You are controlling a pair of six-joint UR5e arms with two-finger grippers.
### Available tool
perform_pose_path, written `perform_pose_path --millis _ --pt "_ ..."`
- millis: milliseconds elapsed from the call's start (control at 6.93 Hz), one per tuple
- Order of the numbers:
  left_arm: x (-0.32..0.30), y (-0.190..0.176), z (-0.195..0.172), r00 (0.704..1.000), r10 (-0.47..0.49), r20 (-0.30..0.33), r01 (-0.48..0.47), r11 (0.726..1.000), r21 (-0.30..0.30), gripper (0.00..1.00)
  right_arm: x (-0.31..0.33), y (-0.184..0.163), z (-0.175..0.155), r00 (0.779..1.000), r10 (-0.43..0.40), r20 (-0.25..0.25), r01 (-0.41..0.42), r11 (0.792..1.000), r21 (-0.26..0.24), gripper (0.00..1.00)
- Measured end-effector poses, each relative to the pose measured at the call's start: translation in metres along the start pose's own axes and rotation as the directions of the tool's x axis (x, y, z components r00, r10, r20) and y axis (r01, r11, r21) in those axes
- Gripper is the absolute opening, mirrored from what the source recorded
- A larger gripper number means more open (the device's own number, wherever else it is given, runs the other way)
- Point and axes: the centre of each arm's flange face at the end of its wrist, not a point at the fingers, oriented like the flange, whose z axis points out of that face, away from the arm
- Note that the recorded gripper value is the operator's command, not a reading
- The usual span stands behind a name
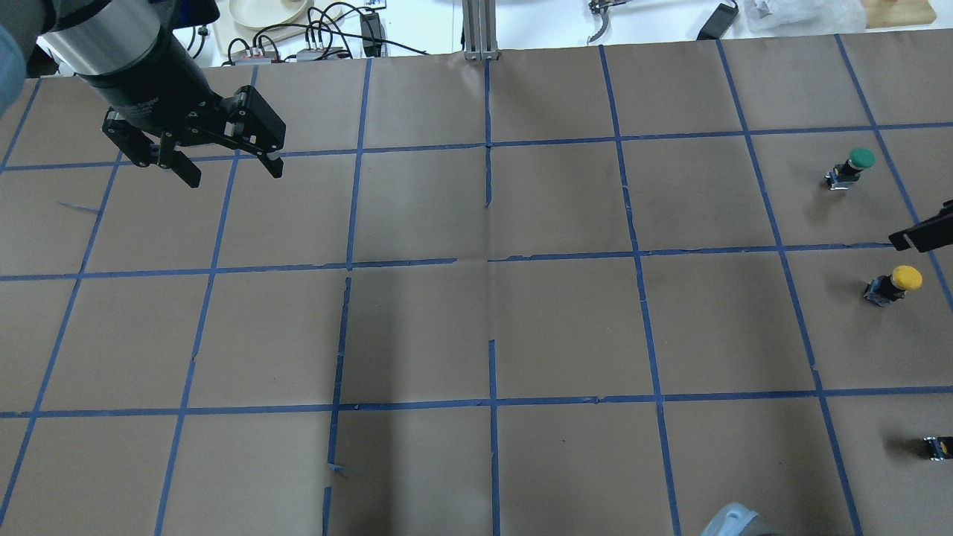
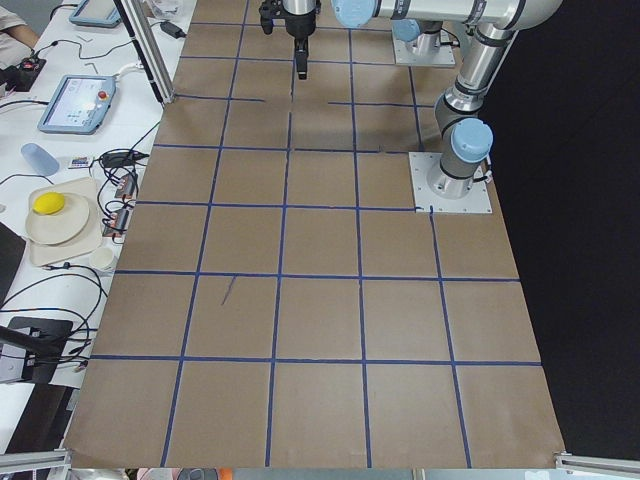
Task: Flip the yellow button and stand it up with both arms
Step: 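Open the right gripper and raise it away from the standing button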
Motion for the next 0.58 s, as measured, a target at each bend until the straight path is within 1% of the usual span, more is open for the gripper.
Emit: perform_pose_path --millis 144,288,433,577 --pt "-0.001 -0.002 0.000 1.000 -0.001 0.000 0.001 1.000 0.004 1.00 -0.032 -0.021 -0.015 0.989 0.144 0.018 -0.143 0.989 -0.040 1.00" --pt "-0.002 -0.001 -0.001 1.000 -0.003 0.000 0.003 1.000 0.008 1.00 -0.061 -0.041 -0.028 0.964 0.263 0.025 -0.261 0.963 -0.072 1.00" --pt "-0.002 0.001 -0.004 1.000 -0.004 0.001 0.004 1.000 0.013 1.00 -0.092 -0.059 -0.034 0.932 0.362 0.023 -0.359 0.929 -0.095 1.00" --pt "-0.001 0.004 -0.007 1.000 -0.004 0.001 0.004 1.000 0.014 1.00 -0.123 -0.074 -0.034 0.905 0.424 0.003 -0.421 0.900 -0.115 1.00"
